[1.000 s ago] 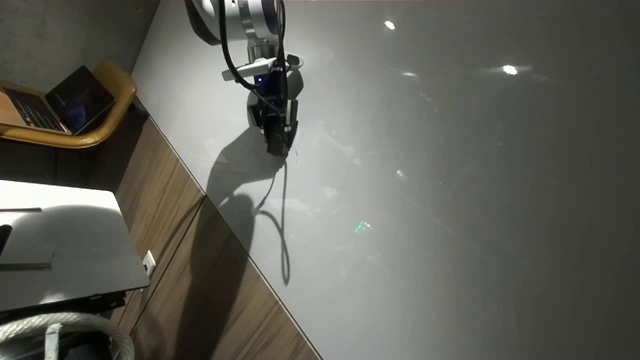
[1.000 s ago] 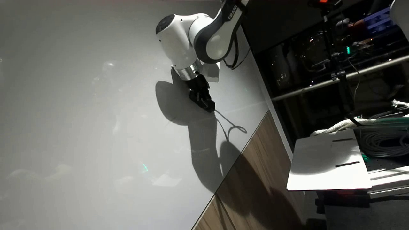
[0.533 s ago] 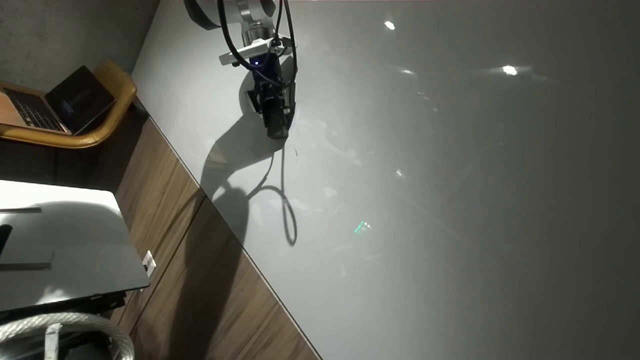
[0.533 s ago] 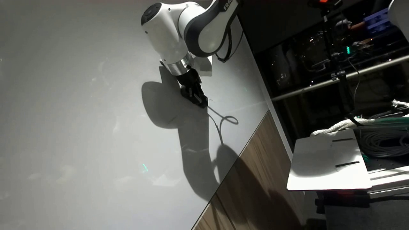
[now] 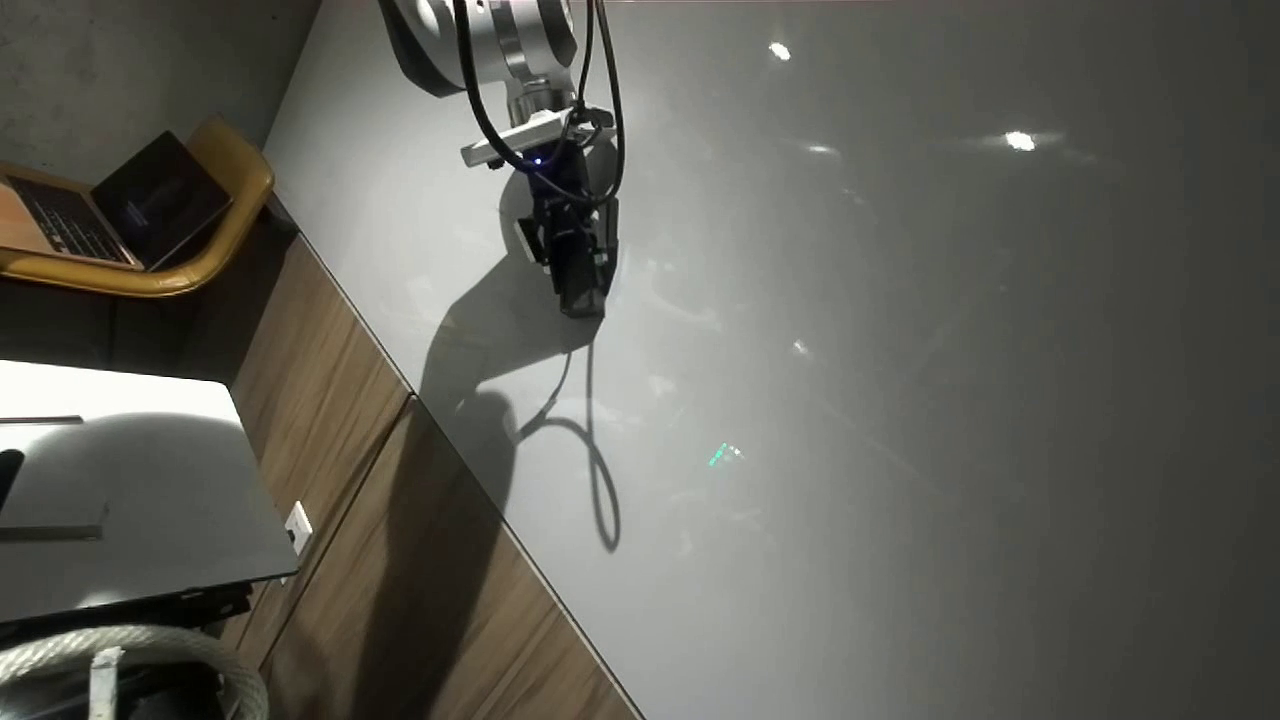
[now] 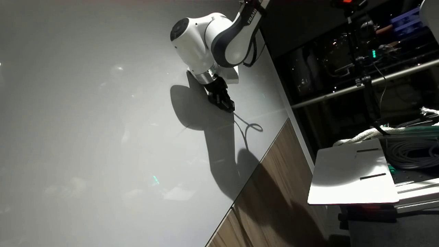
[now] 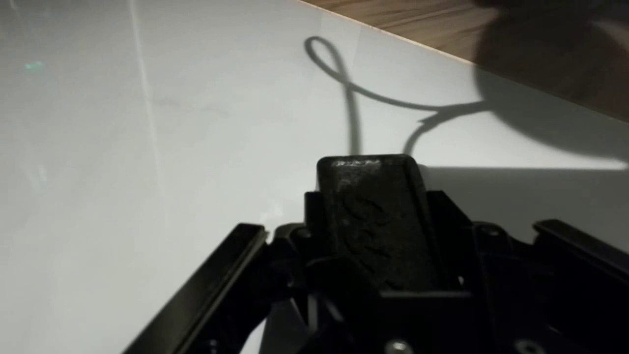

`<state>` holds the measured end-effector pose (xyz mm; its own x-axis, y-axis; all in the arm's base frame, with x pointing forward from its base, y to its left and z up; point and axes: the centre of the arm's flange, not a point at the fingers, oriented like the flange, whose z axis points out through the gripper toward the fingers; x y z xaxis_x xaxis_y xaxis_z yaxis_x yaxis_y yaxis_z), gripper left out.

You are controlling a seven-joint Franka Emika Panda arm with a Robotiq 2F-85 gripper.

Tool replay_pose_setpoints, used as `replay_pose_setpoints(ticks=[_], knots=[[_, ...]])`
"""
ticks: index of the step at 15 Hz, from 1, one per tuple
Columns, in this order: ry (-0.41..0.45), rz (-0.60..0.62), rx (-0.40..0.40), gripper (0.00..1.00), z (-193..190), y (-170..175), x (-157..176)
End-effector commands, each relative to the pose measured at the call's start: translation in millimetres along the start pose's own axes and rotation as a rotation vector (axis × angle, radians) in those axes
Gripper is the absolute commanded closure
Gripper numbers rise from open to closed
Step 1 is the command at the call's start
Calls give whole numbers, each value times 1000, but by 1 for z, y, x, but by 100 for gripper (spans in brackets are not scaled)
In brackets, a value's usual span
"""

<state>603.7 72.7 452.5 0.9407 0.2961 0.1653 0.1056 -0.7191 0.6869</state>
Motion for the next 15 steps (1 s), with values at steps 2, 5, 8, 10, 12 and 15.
replay_pose_setpoints(ticks=[2, 5, 8, 10, 12, 15], knots=[[49, 10, -22, 70, 48, 30, 13], [65, 27, 4, 70, 49, 22, 8], [86, 38, 24, 70, 32, 11, 8], [107, 38, 30, 70, 10, 0, 13], [122, 26, 38, 70, -9, -19, 22], [171, -12, 51, 70, -52, -61, 36]])
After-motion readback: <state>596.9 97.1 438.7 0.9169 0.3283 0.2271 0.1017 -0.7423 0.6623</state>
